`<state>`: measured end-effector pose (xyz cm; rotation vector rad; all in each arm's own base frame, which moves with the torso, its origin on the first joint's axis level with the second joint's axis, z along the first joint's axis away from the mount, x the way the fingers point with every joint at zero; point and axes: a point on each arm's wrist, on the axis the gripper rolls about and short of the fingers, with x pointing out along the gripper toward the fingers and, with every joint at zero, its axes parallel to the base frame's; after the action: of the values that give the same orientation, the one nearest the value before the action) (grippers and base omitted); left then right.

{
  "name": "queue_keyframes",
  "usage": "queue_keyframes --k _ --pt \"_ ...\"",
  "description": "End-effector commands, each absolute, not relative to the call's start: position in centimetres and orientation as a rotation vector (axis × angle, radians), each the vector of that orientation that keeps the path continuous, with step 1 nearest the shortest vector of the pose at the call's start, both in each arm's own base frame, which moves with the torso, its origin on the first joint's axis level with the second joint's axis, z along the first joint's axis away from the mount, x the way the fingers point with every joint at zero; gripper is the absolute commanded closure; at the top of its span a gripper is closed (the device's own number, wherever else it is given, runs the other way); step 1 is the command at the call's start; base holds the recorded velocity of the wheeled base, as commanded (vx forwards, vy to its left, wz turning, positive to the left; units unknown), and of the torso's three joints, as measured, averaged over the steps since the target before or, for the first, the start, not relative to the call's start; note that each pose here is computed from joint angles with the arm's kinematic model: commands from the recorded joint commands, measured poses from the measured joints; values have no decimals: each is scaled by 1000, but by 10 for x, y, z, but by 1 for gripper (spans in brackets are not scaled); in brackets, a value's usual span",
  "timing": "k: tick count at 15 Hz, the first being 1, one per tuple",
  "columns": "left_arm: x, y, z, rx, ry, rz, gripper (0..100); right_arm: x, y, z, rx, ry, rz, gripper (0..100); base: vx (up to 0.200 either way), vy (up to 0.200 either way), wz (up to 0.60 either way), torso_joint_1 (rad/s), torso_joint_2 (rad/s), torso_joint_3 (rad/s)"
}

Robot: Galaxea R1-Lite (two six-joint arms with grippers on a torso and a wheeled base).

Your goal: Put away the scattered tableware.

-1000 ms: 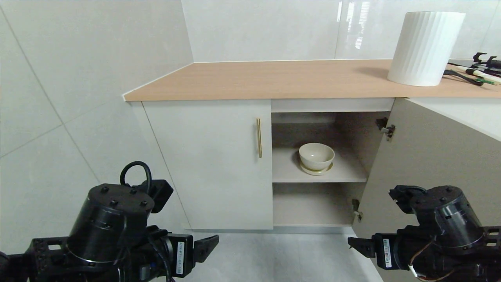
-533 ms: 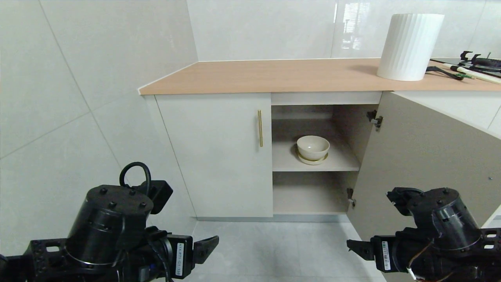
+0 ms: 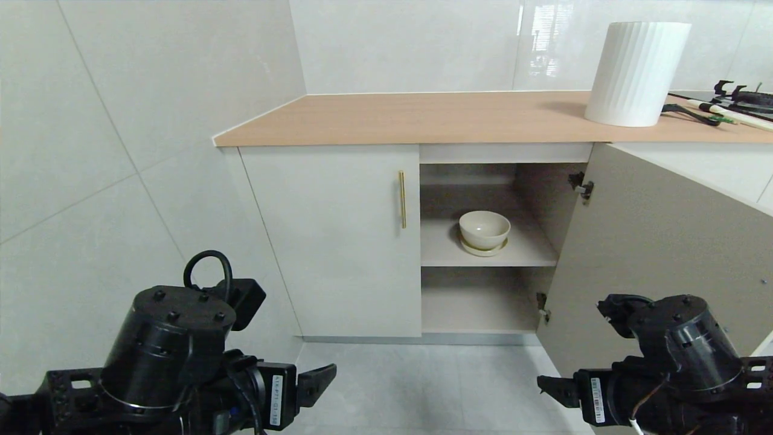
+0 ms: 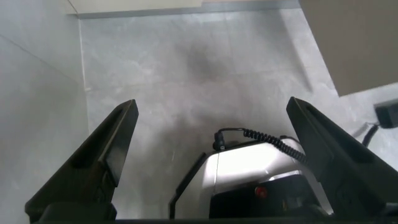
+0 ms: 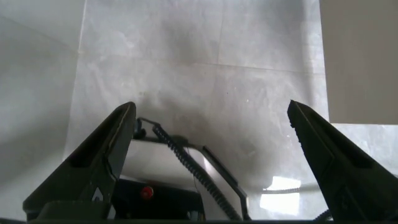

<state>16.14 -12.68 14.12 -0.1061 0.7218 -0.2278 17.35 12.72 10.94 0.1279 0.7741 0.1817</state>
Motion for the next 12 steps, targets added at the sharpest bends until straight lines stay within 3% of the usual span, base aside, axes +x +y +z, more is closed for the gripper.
queue_keyframes --k 1,6,12 --pt "162 -127 141 -106 722 -226 0 171 126 101 110 808 175 0 0 -200 0 12 -12 2" --pt "161 -127 141 -107 721 -227 0 166 121 93 68 872 143 0 0 -200 0 5 3 2" --pt "162 -127 142 -110 718 -227 0 123 83 103 119 991 20 0 0 -200 0 4 2 2"
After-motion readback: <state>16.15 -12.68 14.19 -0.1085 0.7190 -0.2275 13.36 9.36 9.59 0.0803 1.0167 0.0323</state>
